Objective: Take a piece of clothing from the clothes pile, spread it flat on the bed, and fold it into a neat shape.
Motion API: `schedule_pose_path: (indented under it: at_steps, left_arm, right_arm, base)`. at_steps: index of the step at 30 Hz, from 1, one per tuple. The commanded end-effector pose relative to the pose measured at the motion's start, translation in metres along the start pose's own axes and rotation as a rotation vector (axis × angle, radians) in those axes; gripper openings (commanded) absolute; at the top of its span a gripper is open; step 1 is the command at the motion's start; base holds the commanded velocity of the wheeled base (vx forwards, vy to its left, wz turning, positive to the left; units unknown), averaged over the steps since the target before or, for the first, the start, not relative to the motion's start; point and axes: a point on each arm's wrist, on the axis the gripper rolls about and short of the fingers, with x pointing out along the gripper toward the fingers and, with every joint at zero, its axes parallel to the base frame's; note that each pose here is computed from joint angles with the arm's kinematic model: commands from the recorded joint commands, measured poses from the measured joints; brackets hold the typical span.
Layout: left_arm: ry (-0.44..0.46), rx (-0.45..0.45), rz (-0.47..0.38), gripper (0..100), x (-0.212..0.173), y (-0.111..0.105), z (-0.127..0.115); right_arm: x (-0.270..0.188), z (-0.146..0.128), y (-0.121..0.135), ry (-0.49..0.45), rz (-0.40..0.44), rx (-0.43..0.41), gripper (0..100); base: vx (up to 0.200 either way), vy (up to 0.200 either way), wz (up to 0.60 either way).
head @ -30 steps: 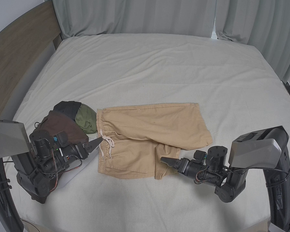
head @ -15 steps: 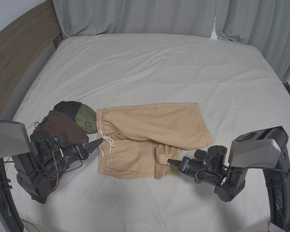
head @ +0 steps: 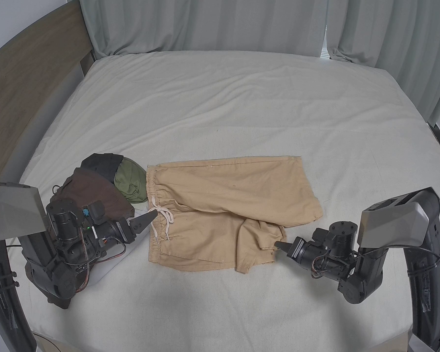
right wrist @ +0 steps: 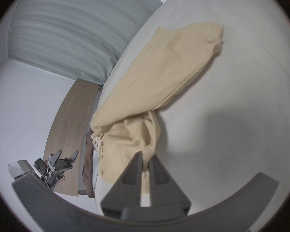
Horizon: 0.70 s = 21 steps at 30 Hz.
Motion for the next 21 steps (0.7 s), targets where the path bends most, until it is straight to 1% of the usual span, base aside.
schedule_pose_path:
  at_steps: [1,8,11,15,17,21]
  left_arm:
    - [0.006,0.006,0.002,100,0.001,0.001,-0.002]
    - [0.012,0.006,-0.004,100,0.001,-0.001,-0.003]
    - [0.015,0.006,-0.007,100,0.001,-0.002,-0.004]
    - [0.024,0.002,-0.004,100,0.003,0.000,-0.007]
    - [0.024,0.004,-0.004,100,0.003,0.000,-0.007]
    - [0.028,0.007,-0.002,100,0.003,0.000,-0.008]
  right_arm:
    - [-0.008,0.010,-0.014,-0.027,-0.043,0.019,0]
    - [-0.017,0.028,-0.027,-0.080,-0.075,0.033,0]
    - [-0.020,0.040,-0.033,-0.119,-0.087,0.022,0]
    - [-0.024,0.049,-0.044,-0.142,-0.105,0.012,0]
    - [-0.024,0.051,-0.046,-0.148,-0.106,0.010,0]
    - [-0.026,0.066,-0.052,-0.191,-0.103,0.002,0]
  base:
    - [0.000,0.000,0.00]
    - [0.000,0.000,0.00]
    - [0.000,0.000,0.00]
    - [0.000,0.000,0.00]
    - [0.000,0.000,0.00]
    - [0.000,0.000,0.00]
